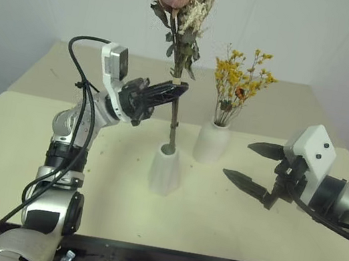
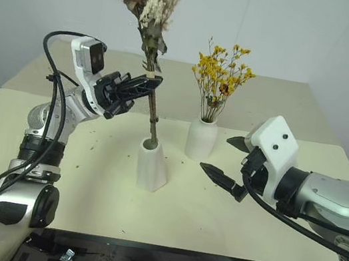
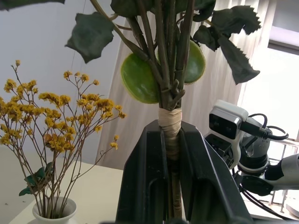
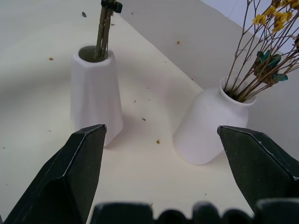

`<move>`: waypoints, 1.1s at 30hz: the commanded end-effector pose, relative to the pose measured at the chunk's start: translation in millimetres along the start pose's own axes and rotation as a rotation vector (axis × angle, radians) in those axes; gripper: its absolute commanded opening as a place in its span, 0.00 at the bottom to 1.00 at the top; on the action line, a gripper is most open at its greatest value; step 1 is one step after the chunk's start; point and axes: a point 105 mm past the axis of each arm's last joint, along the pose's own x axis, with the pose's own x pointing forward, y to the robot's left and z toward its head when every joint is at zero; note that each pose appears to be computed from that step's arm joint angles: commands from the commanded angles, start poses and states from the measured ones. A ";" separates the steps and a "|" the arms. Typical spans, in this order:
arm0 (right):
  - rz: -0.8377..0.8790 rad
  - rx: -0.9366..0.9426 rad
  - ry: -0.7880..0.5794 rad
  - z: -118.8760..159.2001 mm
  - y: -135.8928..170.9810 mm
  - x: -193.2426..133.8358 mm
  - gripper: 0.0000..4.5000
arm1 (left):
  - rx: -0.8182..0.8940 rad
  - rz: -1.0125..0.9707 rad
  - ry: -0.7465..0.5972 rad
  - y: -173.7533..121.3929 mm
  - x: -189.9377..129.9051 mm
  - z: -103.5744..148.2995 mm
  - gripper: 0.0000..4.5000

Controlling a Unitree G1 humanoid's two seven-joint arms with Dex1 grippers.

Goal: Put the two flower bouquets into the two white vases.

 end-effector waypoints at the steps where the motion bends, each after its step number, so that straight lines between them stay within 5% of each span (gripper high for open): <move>1: -0.024 -0.042 -0.023 8.1 -1.8 -2.4 1.00 | 0.034 -0.018 0.025 -5.0 3.2 1.5 0.02; 33: -0.006 -0.061 -0.026 5.1 -2.7 3.5 1.00 | 0.115 -0.003 -0.019 -16.3 -5.8 23.4 0.02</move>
